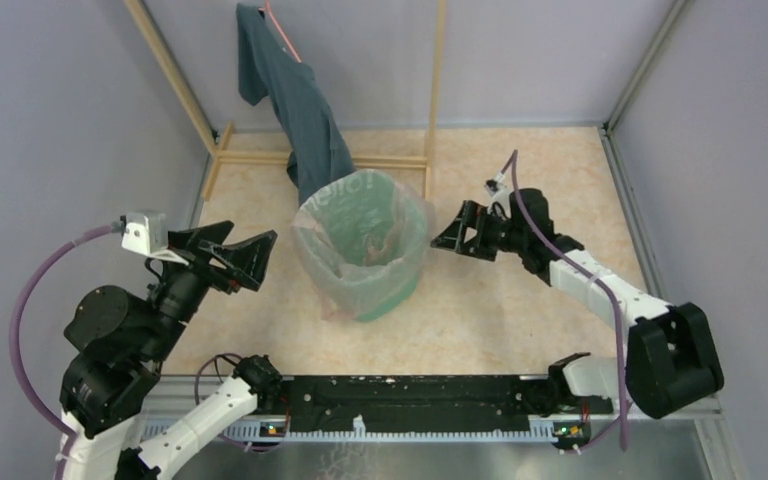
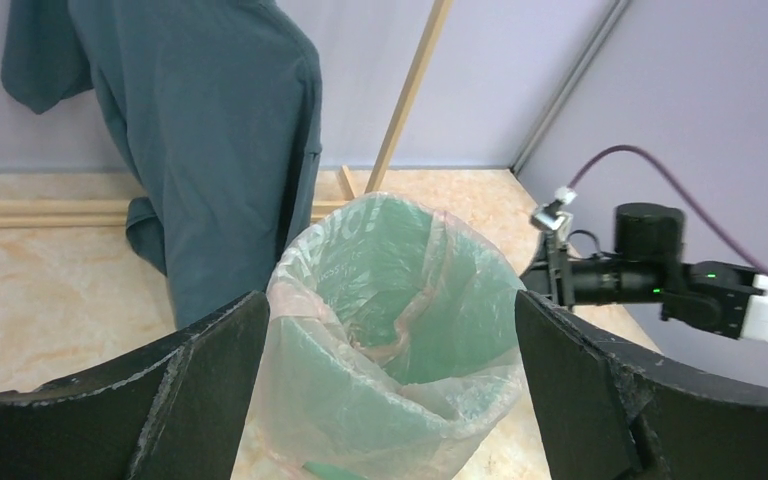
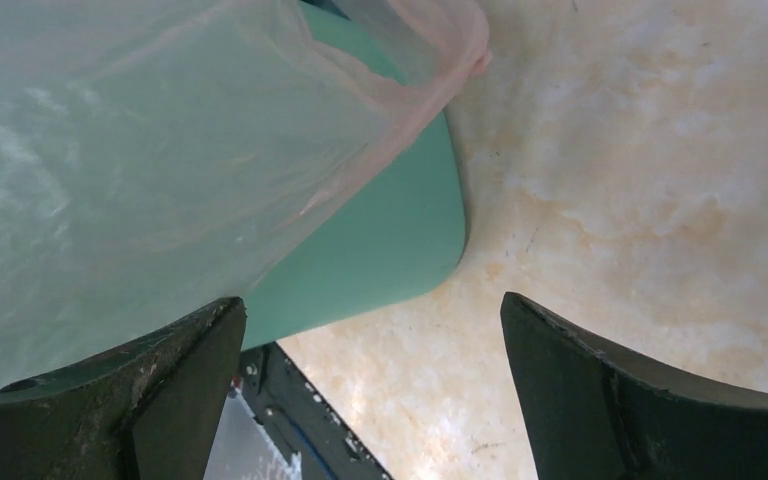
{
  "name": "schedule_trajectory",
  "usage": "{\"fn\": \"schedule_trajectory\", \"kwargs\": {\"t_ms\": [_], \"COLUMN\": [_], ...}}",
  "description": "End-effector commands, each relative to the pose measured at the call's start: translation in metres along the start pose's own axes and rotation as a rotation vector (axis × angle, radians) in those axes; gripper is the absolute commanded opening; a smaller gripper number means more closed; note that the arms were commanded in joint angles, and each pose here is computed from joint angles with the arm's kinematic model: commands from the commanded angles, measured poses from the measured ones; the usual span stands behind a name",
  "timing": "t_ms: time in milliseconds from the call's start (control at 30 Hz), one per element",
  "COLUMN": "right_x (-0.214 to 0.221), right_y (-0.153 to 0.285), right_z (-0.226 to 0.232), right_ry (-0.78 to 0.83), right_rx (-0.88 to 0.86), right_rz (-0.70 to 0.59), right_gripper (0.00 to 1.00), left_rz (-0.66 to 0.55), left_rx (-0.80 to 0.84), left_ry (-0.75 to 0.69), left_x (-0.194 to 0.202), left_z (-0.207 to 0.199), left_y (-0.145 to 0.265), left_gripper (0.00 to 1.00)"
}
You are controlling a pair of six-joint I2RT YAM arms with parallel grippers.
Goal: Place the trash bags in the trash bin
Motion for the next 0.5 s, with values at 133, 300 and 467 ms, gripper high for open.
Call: {"fn": "schedule_trajectory", "kwargs": {"t_ms": [133,300,467], "right_x": [0.009,0.040,0.062], "right_y": [-0.086,-0.138,-0.198], "right_z": [0.032,0.092,0.170], "right_ry": [0.141,0.112,0.102], "right_rx": [-0.090,-0.174,-0.277], "right_rz": [-0.036,-0.013,-0.010], "right_gripper": [0.96,0.95,0.95], "left_rz": [-0.026,-0.032,-0.055], "left_rx": [0.053,0.058,0.065], "left_ry": [-0.048,-0.044,-0.031], "left_x": [-0.012,-0.017,-0.023], "left_z": [-0.007,-0.007,-0.008], "left_y": [0.002,0.011,0.019], "left_gripper": [0.98,0.98,0.98]}}
Point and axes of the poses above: each gripper's point midway between its finger pads, its own y axis back along the fingers, its own z axis along the line the jaws close on, x = y × z, the point moved 5 cm from there along y, back along the fingers, and after that the axes turned 3 degrees about y, right-handed, at the moved point
